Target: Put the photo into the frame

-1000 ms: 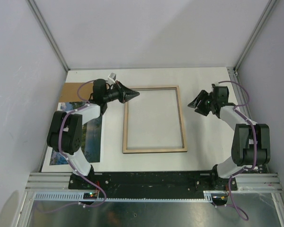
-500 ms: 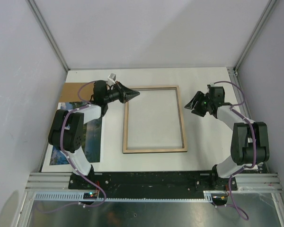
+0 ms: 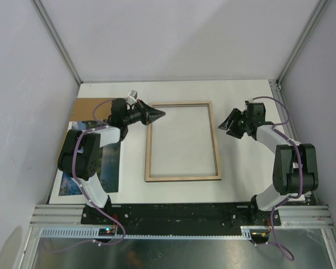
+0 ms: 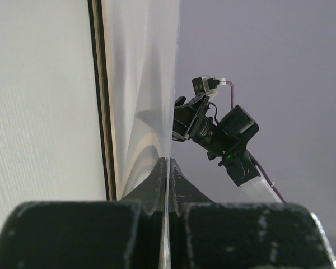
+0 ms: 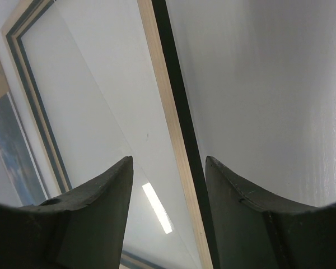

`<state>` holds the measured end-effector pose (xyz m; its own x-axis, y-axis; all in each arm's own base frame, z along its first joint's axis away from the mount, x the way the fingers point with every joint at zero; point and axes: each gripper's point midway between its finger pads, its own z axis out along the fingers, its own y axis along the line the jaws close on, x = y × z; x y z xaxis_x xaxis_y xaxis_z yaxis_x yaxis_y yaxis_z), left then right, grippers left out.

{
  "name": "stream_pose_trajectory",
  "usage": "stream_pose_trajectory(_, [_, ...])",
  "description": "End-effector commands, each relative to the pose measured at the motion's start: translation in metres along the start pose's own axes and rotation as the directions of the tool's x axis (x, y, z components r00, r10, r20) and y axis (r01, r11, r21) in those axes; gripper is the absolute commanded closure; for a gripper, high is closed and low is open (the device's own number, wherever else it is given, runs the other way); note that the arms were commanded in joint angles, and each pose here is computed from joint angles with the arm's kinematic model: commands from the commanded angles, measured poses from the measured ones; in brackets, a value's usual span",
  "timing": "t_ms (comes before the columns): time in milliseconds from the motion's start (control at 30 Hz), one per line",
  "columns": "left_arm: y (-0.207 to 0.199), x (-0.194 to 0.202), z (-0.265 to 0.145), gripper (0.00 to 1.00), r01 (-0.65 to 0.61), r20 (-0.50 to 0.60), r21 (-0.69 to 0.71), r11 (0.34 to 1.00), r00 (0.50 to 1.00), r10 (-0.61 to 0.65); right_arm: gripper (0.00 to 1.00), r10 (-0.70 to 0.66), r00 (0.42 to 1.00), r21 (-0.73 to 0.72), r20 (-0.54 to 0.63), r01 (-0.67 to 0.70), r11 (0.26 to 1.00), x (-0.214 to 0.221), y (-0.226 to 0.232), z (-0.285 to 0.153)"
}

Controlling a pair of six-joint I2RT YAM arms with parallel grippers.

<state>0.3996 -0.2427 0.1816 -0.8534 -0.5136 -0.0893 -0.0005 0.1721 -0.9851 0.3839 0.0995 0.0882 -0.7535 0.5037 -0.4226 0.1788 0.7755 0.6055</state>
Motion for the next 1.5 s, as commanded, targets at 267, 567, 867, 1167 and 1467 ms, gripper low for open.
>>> stream_pose_trajectory(267, [-0.013,0.008,-0.004,1.0,-0.045,-0.012,0.057,0.997,0.999,0.046,0.41,-0.016,1.0,0.005,-0.001,0.016,1.0,0.003,0.0,0.004])
stream_pose_trajectory(567, [-0.012,0.009,-0.005,1.0,-0.046,-0.015,0.06,0.997,0.999,0.047,0.41,-0.019,1.0,0.01,-0.005,0.019,1.0,0.004,-0.002,0.006])
stream_pose_trajectory(867, [-0.009,0.009,-0.008,1.0,-0.047,-0.019,0.06,0.997,0.999,0.049,0.42,-0.021,1.0,0.019,-0.006,0.022,1.0,0.005,-0.004,0.007])
stream_pose_trajectory(1167, [-0.008,0.007,-0.012,1.0,-0.049,-0.016,0.062,0.997,0.999,0.05,0.41,-0.023,1.0,0.024,-0.005,0.023,0.999,0.005,-0.005,0.007])
stream_pose_trajectory(1467, [-0.007,0.005,-0.016,1.0,-0.045,-0.016,0.064,0.997,0.999,0.046,0.41,-0.022,1.0,0.028,-0.002,0.022,0.999,0.004,-0.007,0.008])
